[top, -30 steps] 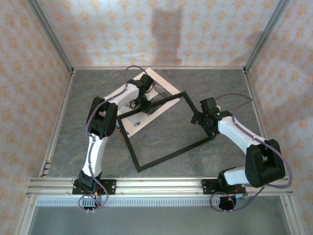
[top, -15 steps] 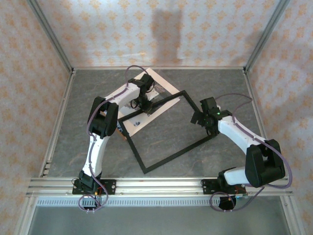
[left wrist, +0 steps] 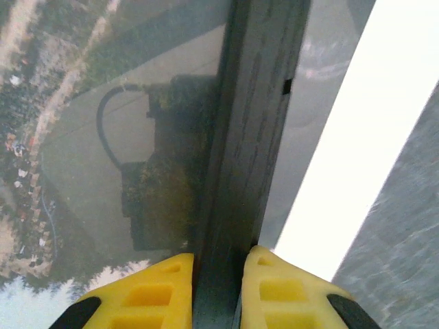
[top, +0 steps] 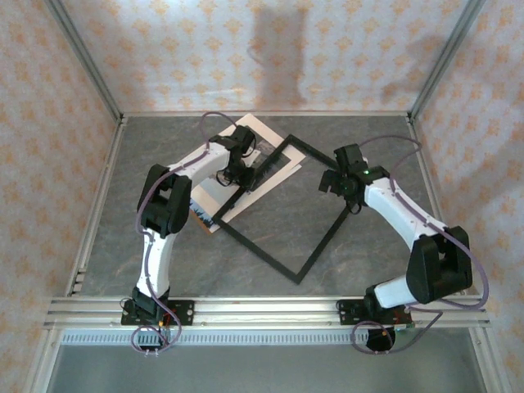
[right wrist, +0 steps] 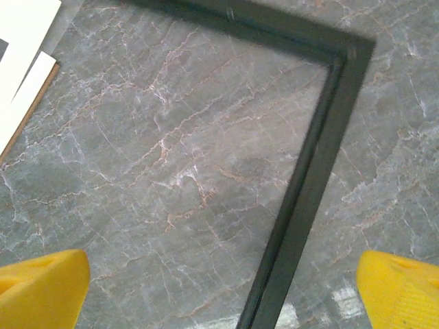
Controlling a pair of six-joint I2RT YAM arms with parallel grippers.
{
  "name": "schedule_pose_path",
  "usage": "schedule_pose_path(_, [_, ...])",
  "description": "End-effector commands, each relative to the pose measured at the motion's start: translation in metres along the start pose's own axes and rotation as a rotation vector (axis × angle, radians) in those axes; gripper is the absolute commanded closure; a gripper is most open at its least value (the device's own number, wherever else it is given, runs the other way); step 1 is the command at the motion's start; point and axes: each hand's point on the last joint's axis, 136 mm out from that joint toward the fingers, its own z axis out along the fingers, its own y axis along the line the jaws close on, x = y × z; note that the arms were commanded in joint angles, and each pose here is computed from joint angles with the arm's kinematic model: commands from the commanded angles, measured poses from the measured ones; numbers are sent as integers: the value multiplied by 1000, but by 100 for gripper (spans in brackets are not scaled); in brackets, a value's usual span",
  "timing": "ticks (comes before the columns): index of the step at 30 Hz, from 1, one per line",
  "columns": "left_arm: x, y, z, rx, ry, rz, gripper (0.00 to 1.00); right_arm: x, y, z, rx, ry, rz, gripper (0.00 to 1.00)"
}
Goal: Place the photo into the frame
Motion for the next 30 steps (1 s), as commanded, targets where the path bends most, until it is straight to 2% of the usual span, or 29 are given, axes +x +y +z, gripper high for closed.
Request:
schedule_pose_path(1, [-33,-27,-17,44,-157,-130,94,-3,-8,2,53,33,-40,1])
schedule_pose_path(9, [-45,-95,12,127,-172,-128,94,-12,-4,11,58,52,-38,1])
schedule_pose_path(14, [-44,-137,29,177,-166,-130,94,-17,-22,9,94,34,-5,1])
schedule_pose_path(21, [-46,-180,41,213,-235,-204,90,-19,-42,10,131,21,42,1])
schedule_pose_path(25, [-47,-195,42,266,-236,-219,78,-23,-44,11,139,3,61,1])
schedule_pose_path(30, [-50,-166,9,233,-277,-187,55,-31,-27,11,45,-35,152,0])
